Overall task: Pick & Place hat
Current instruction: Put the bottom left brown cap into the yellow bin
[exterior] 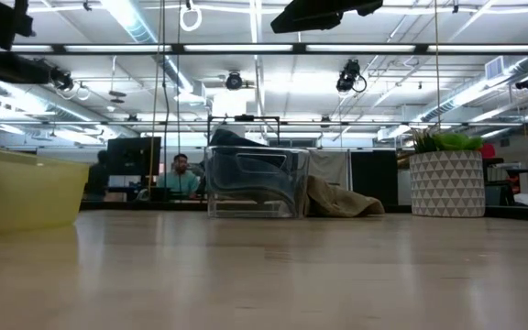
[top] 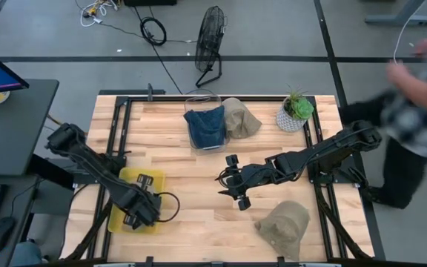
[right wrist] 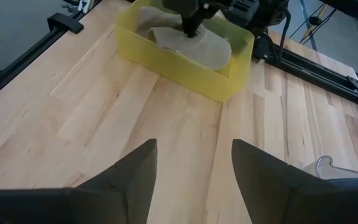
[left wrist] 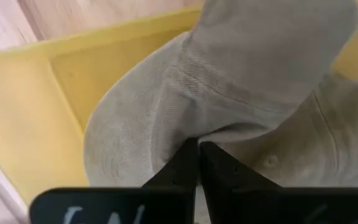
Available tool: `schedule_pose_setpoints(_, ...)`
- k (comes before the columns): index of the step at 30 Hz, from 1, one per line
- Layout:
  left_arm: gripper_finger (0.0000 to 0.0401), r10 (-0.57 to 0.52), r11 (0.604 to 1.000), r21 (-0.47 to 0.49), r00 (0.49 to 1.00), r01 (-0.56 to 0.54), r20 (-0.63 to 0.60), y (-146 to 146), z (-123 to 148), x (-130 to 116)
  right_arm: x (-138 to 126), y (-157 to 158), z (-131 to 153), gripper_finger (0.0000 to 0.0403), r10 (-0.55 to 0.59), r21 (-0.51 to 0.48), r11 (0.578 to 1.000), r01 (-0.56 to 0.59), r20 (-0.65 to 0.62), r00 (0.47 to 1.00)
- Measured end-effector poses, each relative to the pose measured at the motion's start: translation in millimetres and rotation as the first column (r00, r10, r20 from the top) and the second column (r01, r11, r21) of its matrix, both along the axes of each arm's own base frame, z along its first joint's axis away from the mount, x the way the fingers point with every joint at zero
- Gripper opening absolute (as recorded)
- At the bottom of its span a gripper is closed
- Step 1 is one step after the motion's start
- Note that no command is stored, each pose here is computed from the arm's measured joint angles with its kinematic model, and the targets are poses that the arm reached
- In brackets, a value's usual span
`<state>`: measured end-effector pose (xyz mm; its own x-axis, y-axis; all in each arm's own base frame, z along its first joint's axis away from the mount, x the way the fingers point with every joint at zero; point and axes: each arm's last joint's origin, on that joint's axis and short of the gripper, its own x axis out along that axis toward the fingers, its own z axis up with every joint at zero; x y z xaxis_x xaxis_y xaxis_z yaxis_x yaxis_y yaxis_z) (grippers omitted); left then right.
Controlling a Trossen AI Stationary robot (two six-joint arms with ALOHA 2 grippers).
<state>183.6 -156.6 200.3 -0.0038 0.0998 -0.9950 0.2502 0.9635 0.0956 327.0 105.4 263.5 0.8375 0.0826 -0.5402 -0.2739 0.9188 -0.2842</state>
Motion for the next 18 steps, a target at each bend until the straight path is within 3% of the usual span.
schedule_pose_setpoints(10, 0.0101, 0.292, 0.955, -0.04, 0.956, -0.293, -0.029, 1.3, 1.1, 4.1, 0.0, 0.0, -0.1, 0.0213, 0.001, 0.001, 1.0, -0.001, -0.001, 1.0)
schedule_pose_setpoints(14, 0.0117, 0.424, 0.899, -0.11, 0.905, -0.425, -0.035, -5.8, 16.0, 10.6, 0.0, 0.1, -0.1, 0.0213, 0.001, 0.001, 1.0, -0.001, -0.001, 1.0)
schedule_pose_setpoints(18, 0.0114, 0.465, 0.87, -0.188, 0.885, -0.456, 0.005, -14.2, 38.9, 19.6, 0.0, 0.1, -0.1, 0.0213, 0.002, 0.001, 1.0, -0.002, -0.001, 1.0)
